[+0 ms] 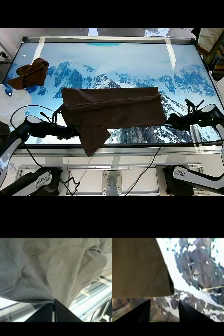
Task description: Fold the shirts.
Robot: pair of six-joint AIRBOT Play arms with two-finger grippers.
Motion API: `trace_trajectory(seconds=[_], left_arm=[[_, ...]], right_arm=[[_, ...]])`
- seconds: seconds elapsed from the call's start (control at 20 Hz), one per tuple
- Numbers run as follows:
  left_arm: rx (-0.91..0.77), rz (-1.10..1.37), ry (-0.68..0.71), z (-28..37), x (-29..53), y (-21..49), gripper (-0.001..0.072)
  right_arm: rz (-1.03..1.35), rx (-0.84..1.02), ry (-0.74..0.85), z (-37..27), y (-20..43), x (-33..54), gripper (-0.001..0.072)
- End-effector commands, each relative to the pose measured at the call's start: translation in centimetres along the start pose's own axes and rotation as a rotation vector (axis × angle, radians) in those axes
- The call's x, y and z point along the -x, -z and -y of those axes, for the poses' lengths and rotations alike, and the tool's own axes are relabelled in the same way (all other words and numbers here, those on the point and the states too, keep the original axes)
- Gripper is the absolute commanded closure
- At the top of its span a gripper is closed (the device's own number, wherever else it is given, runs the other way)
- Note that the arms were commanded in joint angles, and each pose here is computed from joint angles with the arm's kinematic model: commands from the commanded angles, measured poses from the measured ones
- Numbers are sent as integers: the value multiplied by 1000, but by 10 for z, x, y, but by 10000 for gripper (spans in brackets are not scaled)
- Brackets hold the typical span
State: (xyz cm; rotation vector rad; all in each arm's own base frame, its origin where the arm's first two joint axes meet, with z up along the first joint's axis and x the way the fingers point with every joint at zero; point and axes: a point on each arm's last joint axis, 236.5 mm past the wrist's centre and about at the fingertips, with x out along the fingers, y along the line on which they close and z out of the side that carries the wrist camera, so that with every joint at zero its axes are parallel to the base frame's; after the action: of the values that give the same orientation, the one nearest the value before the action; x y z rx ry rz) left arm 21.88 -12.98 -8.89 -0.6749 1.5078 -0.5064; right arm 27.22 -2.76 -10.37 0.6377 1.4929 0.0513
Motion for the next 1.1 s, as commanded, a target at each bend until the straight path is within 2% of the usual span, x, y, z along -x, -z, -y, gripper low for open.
trace_trajectory(seconds=[0.0, 0.15, 0.3, 0.4, 0.5, 0.55, 0.8, 1.05], left_arm=[[-2, 7, -4, -1, 0, -2, 693], [-2, 13, -7, -2, 0, -3, 693], [-2, 15, -8, -2, 0, -4, 693], [0, 12, -1, 0, 0, -3, 693], [1, 4, 10, 3, 1, -1, 693], [4, -3, 28, 8, 1, 0, 693], [-52, -35, 161, 55, 23, -7, 696], [-221, 117, 123, 98, 77, -44, 696]], right_arm=[[61, -49, -4, 6, -6, -14, 291], [108, -76, -33, 3, -18, -18, 293], [130, -82, -104, -10, -27, -23, 357], [132, -53, -117, -14, -28, -23, 480], [111, -3, -134, -19, -22, -23, 658], [97, 30, -153, -24, -18, -22, 684], [61, 106, -257, -51, -5, -13, 685], [169, 210, -376, -94, -17, 27, 686]])
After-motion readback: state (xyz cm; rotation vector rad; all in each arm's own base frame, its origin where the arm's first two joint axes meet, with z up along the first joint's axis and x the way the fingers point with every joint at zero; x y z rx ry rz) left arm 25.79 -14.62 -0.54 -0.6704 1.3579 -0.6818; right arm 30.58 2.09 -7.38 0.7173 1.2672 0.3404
